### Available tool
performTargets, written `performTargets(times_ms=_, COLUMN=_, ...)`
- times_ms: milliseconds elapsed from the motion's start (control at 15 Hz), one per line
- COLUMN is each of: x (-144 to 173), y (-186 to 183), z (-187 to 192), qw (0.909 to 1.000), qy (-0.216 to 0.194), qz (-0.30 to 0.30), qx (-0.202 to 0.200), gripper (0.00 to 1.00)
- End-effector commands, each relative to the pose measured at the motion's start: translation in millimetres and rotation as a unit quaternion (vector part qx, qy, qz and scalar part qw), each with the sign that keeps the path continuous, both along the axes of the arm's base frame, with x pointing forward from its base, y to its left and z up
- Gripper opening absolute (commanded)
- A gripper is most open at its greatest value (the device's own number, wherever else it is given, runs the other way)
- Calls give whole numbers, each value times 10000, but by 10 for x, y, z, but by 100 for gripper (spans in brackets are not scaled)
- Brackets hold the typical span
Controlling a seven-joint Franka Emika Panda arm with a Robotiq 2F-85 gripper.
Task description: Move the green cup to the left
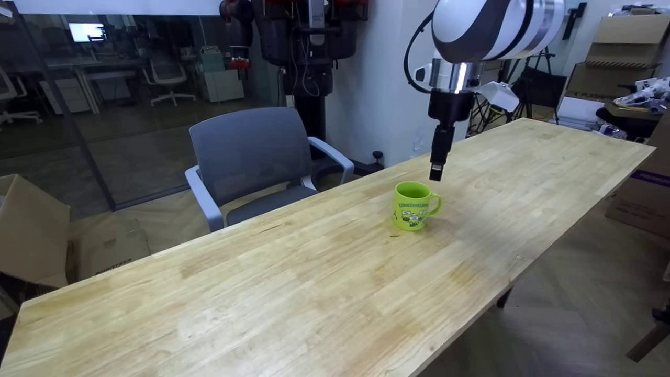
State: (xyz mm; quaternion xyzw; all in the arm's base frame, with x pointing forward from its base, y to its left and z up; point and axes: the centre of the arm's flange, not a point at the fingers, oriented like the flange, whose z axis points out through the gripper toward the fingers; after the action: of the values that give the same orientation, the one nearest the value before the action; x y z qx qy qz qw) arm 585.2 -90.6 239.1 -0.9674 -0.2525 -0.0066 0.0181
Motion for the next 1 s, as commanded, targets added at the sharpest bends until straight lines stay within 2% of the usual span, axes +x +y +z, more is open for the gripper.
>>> performTargets(times_ms=0, x=66, y=62, z=-81, qw=9999, qy=-69, qz=-55, qx=-58, gripper=100)
performTargets(times_ms=267, x=241, y=192, z=-308, qw=9999, qy=-149, qz=71, qx=-42, gripper=100)
performTargets(times_ms=933, x=522, y=201, z=-822, qw=9943, qy=435, qz=856, qx=-456, gripper=100)
